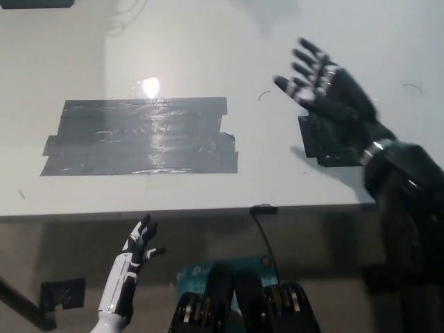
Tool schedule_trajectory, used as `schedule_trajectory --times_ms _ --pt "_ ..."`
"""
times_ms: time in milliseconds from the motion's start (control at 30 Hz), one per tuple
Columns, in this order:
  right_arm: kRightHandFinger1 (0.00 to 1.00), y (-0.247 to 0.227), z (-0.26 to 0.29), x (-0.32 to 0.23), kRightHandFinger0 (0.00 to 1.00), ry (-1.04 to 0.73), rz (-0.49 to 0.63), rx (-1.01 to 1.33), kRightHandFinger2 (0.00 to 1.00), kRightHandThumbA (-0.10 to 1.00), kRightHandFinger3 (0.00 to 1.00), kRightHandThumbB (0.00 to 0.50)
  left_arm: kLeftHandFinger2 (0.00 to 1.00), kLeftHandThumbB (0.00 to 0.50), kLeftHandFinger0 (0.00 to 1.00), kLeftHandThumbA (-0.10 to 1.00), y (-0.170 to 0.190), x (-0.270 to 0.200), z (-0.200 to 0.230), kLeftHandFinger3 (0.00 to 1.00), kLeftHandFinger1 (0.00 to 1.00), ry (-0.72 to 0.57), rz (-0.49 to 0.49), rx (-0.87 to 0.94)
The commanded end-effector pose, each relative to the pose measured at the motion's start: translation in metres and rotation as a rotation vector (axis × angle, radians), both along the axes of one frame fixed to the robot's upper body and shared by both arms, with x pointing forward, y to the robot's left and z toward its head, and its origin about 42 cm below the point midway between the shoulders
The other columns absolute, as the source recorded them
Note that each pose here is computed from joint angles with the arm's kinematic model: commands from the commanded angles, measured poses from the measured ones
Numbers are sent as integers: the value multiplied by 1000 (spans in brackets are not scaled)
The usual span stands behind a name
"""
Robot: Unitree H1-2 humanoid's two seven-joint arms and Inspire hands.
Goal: A spray bottle is kept on the black marked spot on the table infront of the robot and the robot extends its right arm to pick it up and hands it to a person
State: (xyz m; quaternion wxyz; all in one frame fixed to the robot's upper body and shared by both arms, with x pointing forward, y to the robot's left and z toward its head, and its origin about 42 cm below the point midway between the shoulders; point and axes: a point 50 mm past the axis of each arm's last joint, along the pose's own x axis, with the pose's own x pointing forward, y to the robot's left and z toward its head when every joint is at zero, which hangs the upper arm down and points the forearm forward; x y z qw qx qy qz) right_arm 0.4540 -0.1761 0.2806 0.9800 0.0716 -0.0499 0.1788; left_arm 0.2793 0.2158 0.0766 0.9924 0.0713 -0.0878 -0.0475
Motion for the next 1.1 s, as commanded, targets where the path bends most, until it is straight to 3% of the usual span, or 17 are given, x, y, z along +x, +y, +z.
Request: schedule_trajectory --times_ms 0,33,100,133,233,333,367,400,567,700,933,1067 --pt "1000 -50 41 -93 1000 -369 -50 -83 1000 851 1000 453 1000 280 830 1000 -1 2 8 1000 1000 -44 -25 -4" --pt "1000 -55 36 -106 1000 -382 -56 -84 1000 843 1000 436 1000 283 844 1000 -1 1 6 1000 1000 -39 -25 -5" --pt "1000 -65 24 -130 1000 -393 -76 -101 1000 849 1000 467 1000 291 937 1000 0 -1 5 1000 1000 -33 -25 -6" --pt "1000 -70 13 -144 1000 -405 -96 -127 1000 884 1000 460 1000 295 1000 1000 0 -1 5 1000 1000 -30 -26 -9" --pt "1000 -76 -14 -165 1000 -398 -135 -170 1000 947 1000 436 1000 304 1000 1000 3 -5 3 1000 1000 -25 -21 -1" --pt "1000 -77 -38 -174 1000 -344 -153 -157 1000 966 1000 447 1000 319 1000 1000 4 -7 3 1000 1000 -23 -17 4" --pt "1000 -78 -54 -180 1000 -322 -166 -179 1000 1000 1000 396 1000 331 1000 1000 5 -8 3 1000 1000 -21 -19 3" --pt "1000 -79 -65 -184 1000 -304 -172 -193 1000 1000 1000 381 1000 336 1000 1000 5 -9 3 1000 1000 -23 -22 8" --pt "1000 -76 -126 -204 1000 -151 -189 -152 1000 1000 1000 349 1000 353 1000 1000 7 -21 -5 1000 1000 -6 -36 38" --pt "1000 -73 -153 -207 1000 -65 -188 -167 1000 1000 1000 388 1000 346 1000 1000 7 -29 -9 1000 1000 3 -39 54" --pt "1000 -71 -172 -206 1000 -24 -169 -164 1000 1000 1000 415 1000 359 1000 1000 9 -31 -12 1000 1000 18 -37 27" --pt "1000 -67 -179 -209 1000 -21 -155 -167 1000 1000 1000 403 1000 383 1000 1000 14 -38 -15 1000 1000 46 -20 31"
